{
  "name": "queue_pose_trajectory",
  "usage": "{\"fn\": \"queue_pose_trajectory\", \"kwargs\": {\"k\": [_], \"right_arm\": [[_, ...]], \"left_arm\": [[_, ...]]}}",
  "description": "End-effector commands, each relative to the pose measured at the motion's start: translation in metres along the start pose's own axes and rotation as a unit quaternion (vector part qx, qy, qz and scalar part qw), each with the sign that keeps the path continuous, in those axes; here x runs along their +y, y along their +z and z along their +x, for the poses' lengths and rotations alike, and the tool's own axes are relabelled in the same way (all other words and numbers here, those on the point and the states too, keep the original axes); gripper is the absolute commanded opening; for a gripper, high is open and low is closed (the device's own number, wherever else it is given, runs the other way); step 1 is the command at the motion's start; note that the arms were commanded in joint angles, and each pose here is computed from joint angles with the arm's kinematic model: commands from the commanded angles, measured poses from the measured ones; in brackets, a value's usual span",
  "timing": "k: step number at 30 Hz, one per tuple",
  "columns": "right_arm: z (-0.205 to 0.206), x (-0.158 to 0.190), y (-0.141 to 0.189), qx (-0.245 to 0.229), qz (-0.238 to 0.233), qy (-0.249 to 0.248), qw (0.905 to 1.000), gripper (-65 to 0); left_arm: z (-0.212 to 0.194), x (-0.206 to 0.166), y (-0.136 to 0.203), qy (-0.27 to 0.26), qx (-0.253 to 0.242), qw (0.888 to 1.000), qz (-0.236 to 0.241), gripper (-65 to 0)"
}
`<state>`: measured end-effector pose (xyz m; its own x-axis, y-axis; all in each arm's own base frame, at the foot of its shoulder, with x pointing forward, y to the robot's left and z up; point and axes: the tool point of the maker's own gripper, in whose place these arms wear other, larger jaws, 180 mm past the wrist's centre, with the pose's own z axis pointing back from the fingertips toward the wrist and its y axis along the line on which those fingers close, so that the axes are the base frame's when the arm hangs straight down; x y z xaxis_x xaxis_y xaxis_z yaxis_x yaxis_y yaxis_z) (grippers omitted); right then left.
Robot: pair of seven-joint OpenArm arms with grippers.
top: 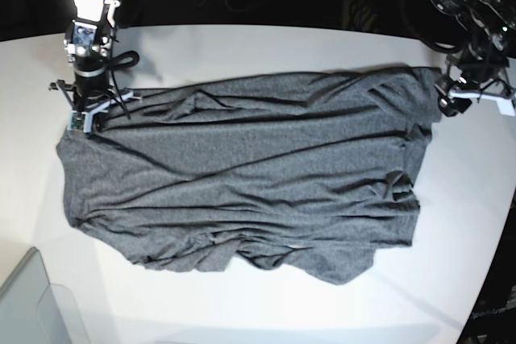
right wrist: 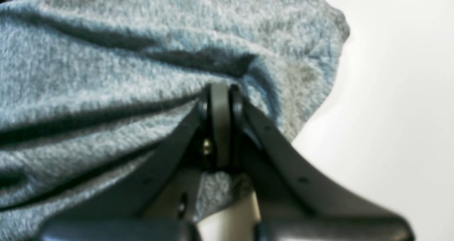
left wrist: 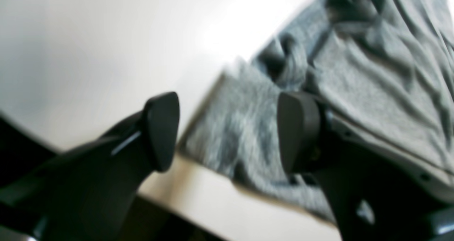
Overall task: Layout the t-shirt on the table in an organized manner, then fold the t-shirt properly
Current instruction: 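Pull the held corner with the left gripper outward, tensioning the shirt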
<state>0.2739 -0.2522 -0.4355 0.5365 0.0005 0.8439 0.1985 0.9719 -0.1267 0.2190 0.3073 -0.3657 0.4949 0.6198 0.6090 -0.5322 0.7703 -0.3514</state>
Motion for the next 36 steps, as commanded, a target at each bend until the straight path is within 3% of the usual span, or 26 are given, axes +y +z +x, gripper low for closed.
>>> {"fn": "queue_pose_trajectory", "kwargs": {"k": [1, 8, 12, 22, 32, 36], "right_arm": [[-0.009, -0.002, 0.001, 0.024, -0.003, 0.005, 0.9997, -65.0], [-0.011, -0.001, 0.001, 0.026, -0.002, 0.005, 0.9997, -65.0], [-0.011, -0.001, 0.001, 0.026, -0.002, 0.005, 0.9997, -65.0], [-0.010, -0.003, 0.001, 0.025, -0.004, 0.006, 0.9997, -65.0], [-0.010, -0.003, 0.001, 0.025, -0.003, 0.006, 0.9997, -65.0], [-0.002, -0.001, -0.003, 0.016, -0.002, 0.004, 0.9999, -65.0]], "left_arm": [[0.007, -0.003, 0.005, -0.006, -0.011, 1.000, -0.008, -22.9], [-0.022, 0.008, -0.012, -0.007, 0.027, 1.000, 0.005, -22.9], [-0.036, 0.007, -0.025, -0.032, 0.047, 0.998, 0.017, -24.3], [-0.033, 0.014, -0.019, -0.048, 0.033, 0.998, 0.033, -64.6], [-0.018, 0.020, 0.010, -0.086, 0.003, 0.995, 0.051, -64.9], [-0.015, 0.014, 0.025, -0.087, -0.011, 0.996, 0.033, -64.9]]}}
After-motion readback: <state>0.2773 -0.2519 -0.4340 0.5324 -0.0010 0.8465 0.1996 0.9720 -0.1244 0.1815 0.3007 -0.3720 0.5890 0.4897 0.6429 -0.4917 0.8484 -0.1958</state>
